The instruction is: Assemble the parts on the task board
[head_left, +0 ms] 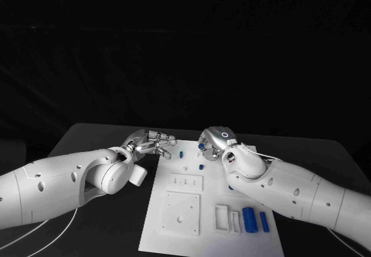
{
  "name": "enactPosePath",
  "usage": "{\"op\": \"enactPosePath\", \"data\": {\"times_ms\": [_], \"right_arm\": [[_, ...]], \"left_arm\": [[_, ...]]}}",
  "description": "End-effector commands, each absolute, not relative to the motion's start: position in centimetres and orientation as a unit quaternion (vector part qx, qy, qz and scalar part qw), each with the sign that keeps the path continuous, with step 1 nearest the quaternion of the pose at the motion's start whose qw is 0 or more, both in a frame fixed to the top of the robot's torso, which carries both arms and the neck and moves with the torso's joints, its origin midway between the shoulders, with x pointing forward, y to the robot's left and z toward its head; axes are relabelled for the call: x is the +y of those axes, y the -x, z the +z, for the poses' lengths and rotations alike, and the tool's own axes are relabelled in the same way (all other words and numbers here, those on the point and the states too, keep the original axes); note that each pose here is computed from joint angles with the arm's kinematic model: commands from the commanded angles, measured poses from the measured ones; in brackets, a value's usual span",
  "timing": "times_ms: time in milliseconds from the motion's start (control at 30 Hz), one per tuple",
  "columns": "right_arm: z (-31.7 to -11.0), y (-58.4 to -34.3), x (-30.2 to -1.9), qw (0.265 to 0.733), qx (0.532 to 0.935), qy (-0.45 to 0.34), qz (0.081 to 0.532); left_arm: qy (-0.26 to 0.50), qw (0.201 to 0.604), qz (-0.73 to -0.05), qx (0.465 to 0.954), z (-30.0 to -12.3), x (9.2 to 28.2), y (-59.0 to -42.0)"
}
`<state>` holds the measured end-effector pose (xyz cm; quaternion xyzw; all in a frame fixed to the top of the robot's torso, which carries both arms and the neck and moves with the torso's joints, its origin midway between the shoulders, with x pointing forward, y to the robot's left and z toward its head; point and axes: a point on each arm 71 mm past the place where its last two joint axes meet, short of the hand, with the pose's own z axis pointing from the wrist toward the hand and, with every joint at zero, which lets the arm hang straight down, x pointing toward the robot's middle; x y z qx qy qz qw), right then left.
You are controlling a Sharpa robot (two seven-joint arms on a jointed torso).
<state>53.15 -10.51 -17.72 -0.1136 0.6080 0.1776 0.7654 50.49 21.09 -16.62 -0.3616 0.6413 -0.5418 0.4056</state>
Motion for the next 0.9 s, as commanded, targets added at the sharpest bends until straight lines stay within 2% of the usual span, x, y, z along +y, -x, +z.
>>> {"op": "enactPosePath", "data": {"times_ms": [33,900], "right_arm": [[-17.88,-53.18,-10.33,0.760,0.614,0.123,0.176],[-18.32,-53.77,-9.82,0.747,0.629,0.124,0.176]], "left_arm": [[0.355,0.403,-0.547,0.642,-16.46,20.83,-50.56],[0.354,0.401,-0.548,0.644,-16.51,20.48,-50.72]]}}
